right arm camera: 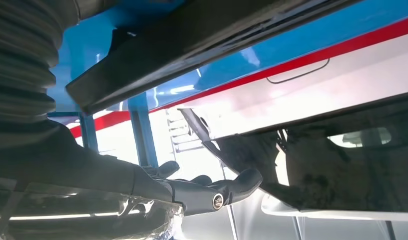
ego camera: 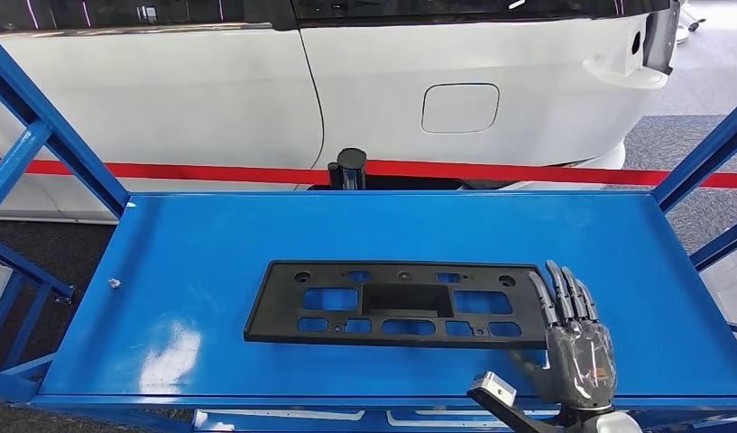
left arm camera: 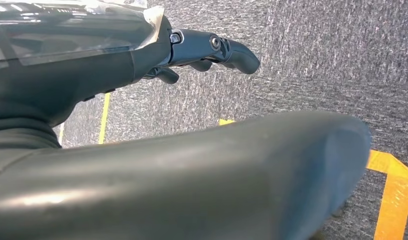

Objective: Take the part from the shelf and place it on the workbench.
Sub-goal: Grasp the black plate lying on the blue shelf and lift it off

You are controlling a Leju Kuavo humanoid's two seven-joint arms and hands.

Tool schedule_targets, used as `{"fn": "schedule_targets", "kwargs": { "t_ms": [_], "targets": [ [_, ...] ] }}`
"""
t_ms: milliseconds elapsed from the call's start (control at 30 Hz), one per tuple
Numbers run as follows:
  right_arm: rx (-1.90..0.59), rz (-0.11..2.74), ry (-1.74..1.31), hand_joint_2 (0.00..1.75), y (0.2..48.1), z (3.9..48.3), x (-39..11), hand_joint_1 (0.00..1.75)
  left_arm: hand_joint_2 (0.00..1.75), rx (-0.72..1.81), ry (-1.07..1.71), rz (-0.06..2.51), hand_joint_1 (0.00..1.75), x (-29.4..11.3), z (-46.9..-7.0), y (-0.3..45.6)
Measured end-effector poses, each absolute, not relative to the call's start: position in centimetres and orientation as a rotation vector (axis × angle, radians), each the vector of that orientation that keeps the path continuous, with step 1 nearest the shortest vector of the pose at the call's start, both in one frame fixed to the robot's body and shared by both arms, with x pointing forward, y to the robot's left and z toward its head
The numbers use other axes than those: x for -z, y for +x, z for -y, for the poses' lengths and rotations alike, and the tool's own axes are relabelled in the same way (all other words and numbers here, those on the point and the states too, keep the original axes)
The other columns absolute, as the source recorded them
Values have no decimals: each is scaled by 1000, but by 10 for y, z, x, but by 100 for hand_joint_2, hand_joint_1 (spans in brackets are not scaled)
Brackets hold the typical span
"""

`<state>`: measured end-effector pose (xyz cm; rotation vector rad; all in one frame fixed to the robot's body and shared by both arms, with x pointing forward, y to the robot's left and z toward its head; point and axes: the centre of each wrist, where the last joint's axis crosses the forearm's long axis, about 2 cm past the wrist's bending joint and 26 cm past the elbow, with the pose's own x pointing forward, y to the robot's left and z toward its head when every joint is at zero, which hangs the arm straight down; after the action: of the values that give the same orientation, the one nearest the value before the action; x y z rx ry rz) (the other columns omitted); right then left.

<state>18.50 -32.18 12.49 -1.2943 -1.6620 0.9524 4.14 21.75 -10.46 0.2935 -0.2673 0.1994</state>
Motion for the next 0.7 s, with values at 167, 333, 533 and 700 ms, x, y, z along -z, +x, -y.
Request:
{"fn": "schedule_targets", "kwargs": {
  "t_ms": [167,333,533,700],
  "targets": [
    [-952,1644,-1273,175,199,321,-115,0,0,-195,290,268,0,105,-217,42],
    [-943,1656,-1252,175,211,320,-111,0,0,-192,290,269,0,105,-217,42],
    [-908,1680,-1216,175,233,319,-106,0,0,-185,291,267,0,105,-218,42],
    [-898,1688,-1195,175,244,318,-102,0,0,-185,294,258,0,105,-219,42]
  ]
}}
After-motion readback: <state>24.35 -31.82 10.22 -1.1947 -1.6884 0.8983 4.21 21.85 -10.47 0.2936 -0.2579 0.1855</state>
